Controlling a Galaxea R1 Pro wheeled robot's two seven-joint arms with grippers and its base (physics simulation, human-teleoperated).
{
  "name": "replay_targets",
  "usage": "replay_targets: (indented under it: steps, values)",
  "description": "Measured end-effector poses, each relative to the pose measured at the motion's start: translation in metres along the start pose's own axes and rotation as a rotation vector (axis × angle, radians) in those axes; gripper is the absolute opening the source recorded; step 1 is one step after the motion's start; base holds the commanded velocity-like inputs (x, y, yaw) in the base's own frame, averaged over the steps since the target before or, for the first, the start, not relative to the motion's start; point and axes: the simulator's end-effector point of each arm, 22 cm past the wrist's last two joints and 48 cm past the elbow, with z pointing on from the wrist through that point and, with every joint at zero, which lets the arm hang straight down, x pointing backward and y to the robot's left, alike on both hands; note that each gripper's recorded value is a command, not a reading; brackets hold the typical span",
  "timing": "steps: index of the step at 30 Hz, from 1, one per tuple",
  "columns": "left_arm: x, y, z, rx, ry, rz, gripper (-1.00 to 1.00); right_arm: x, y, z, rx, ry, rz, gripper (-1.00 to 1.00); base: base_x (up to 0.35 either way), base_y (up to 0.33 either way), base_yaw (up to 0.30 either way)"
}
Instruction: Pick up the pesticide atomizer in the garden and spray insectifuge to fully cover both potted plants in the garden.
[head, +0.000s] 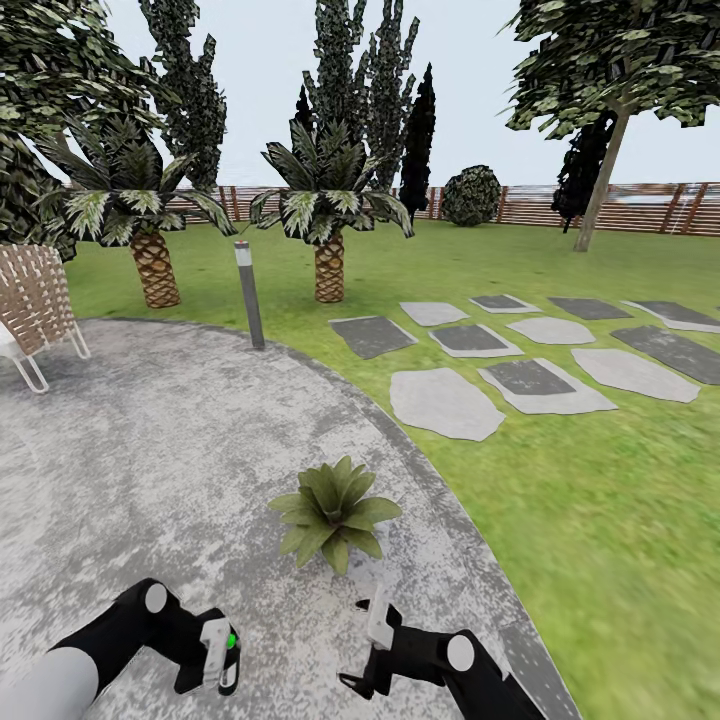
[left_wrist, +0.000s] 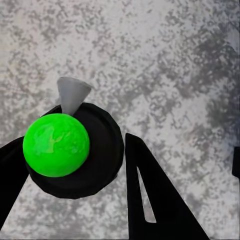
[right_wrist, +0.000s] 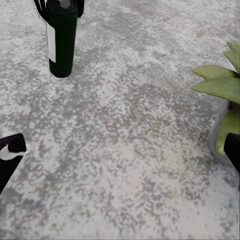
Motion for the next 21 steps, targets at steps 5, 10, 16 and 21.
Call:
replay_targets:
  steps: [5,10,16,21]
  values:
    - [0.007,0.033,-0.013,-0.140,-0.026,-0.058,-1.00,0.012,-0.005,-0.005,0.015,0.020,0.006,1.00,0.000,0.000,0.000]
    - [0.005,0.068,-0.028,-0.299,-0.099,-0.183,-1.00,0.092,-0.035,-0.040,0.159,0.156,0.045,1.00,0.000,0.000,0.000]
    - [0.004,0.061,-0.009,-0.279,-0.077,-0.399,-1.00,0.178,-0.066,-0.086,0.434,0.317,0.114,1.00,0.000,0.000,0.000]
    - [0.003,0.050,0.004,-0.239,-0.018,-0.508,-1.00,0.246,-0.073,-0.139,0.700,0.433,0.331,1.00,0.000,0.000,0.000]
